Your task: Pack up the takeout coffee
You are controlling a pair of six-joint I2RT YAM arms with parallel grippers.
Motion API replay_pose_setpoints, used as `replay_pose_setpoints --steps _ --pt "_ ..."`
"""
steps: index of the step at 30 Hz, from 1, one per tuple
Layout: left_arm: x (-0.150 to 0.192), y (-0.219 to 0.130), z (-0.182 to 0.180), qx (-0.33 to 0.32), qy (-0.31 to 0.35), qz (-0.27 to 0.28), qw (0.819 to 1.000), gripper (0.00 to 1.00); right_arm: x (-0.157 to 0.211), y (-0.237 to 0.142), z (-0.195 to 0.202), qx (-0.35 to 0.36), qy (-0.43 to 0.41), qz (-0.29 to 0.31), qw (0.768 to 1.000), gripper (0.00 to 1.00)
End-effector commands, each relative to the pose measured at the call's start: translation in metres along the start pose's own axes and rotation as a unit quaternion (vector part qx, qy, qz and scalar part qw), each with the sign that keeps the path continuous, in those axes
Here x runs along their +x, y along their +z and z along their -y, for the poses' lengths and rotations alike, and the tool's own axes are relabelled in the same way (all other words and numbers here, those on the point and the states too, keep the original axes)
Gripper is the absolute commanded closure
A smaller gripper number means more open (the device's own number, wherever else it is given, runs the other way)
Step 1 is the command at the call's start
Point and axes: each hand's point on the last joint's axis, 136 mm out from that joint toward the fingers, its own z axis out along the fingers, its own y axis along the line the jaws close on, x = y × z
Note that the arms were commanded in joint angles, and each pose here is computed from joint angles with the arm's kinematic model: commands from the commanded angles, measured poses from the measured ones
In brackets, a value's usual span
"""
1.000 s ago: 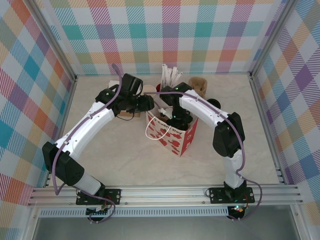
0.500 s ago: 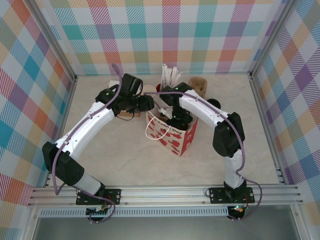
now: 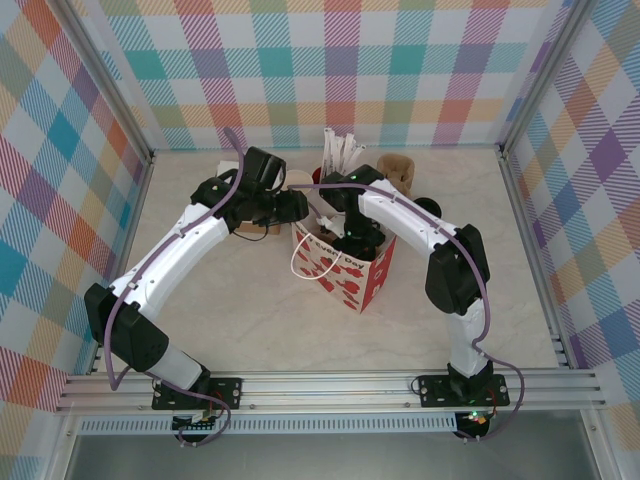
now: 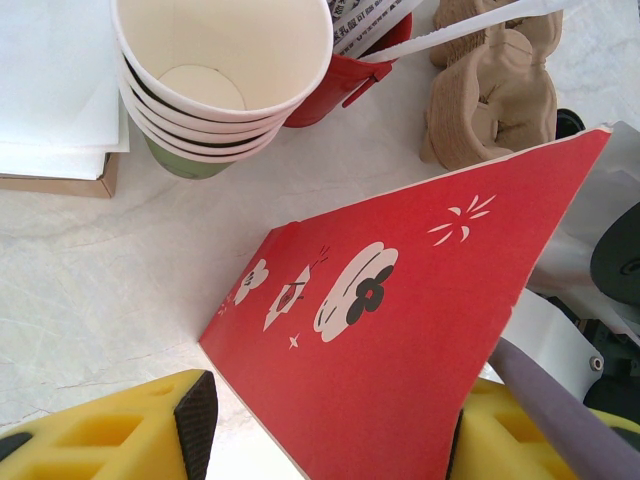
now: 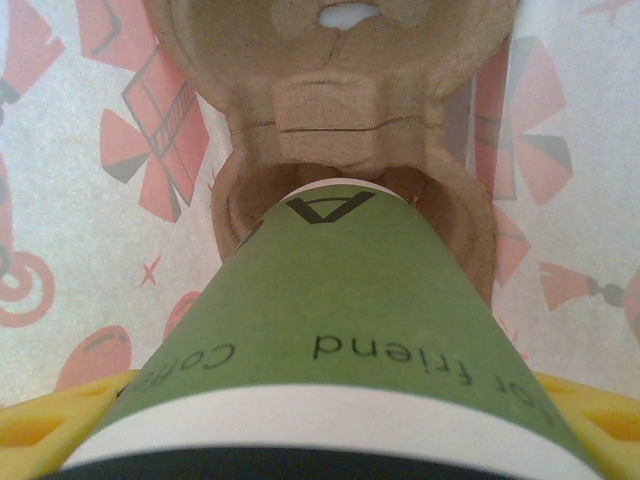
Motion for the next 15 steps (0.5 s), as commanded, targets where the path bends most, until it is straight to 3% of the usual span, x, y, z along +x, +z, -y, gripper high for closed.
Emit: replay_pose_setpoints --steps 1,15 --pt "0.001 -0.006 0.004 0.003 0.004 0.002 1.000 0.43 -0.002 0.003 -0.004 -0.007 0.000 -0.006 1.000 0.26" --pt "0.002 -0.006 0.002 0.001 0.004 0.002 1.000 0.43 -0.011 0.021 0.004 -0.001 0.005 -0.005 1.000 0.26"
